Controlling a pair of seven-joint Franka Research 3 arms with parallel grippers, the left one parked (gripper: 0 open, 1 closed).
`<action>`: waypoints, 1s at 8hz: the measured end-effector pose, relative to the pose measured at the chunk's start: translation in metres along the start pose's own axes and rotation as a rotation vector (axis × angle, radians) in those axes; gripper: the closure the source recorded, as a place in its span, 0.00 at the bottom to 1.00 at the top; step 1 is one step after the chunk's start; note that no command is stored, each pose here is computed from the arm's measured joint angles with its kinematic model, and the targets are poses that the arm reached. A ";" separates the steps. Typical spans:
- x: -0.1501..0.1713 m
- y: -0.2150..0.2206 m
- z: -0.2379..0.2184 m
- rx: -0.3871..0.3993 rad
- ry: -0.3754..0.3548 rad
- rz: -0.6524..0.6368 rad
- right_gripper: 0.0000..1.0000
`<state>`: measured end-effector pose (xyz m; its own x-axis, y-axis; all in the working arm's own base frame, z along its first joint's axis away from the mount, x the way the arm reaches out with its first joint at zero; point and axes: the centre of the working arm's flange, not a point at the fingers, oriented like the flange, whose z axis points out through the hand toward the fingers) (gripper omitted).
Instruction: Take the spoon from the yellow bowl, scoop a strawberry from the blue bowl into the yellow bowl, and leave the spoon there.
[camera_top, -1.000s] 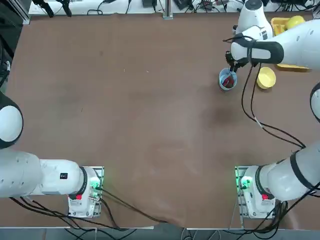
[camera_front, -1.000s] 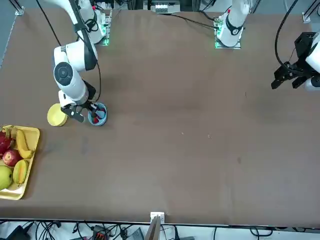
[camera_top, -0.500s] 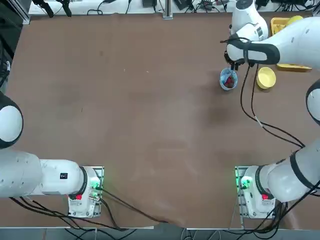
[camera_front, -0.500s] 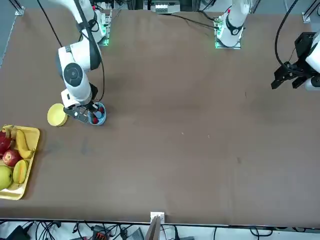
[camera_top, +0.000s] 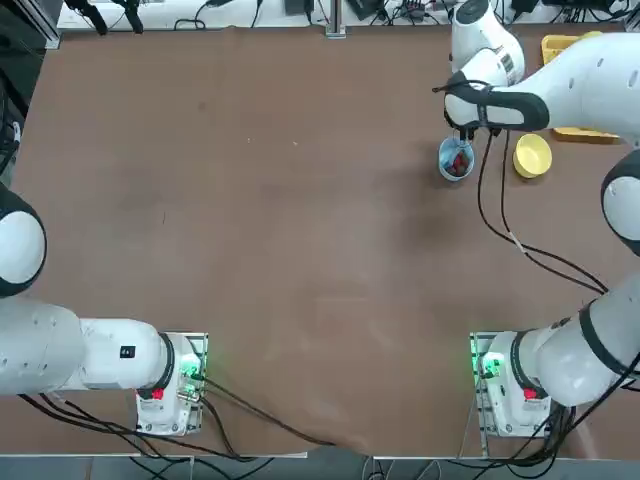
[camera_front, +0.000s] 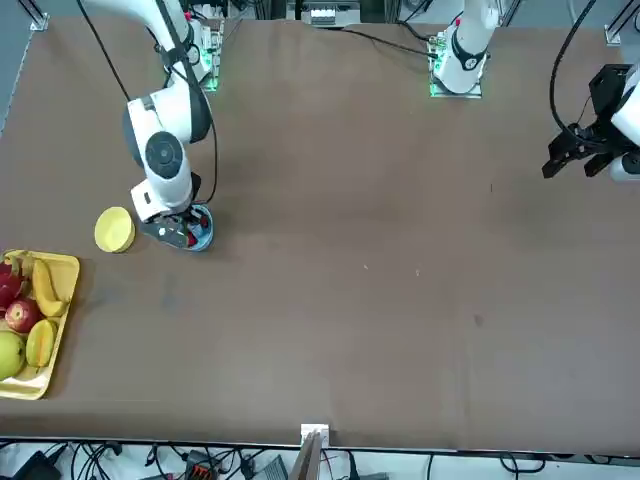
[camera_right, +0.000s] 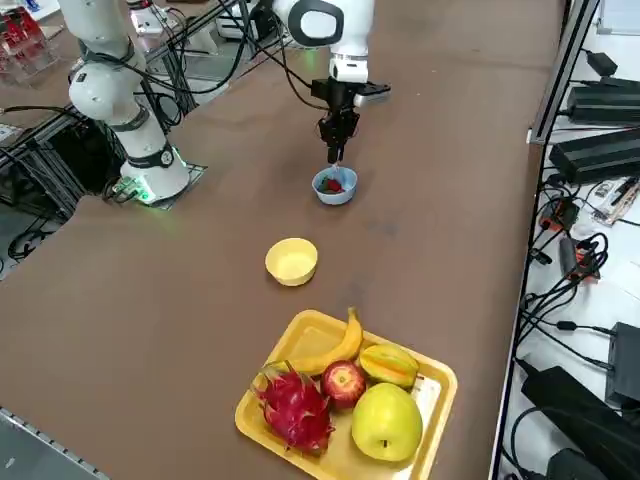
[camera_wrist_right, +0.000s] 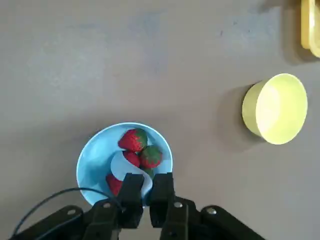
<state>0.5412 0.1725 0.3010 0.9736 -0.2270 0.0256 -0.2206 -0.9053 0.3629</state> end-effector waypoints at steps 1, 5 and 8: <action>0.000 -0.008 -0.001 -0.030 -0.006 -0.018 0.89; 0.003 -0.038 -0.002 -0.138 -0.016 -0.074 0.89; -0.001 -0.047 -0.002 -0.173 0.000 -0.107 0.89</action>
<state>0.5506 0.2156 0.2855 0.9909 -0.1327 -0.0214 -0.1026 -0.8491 0.5182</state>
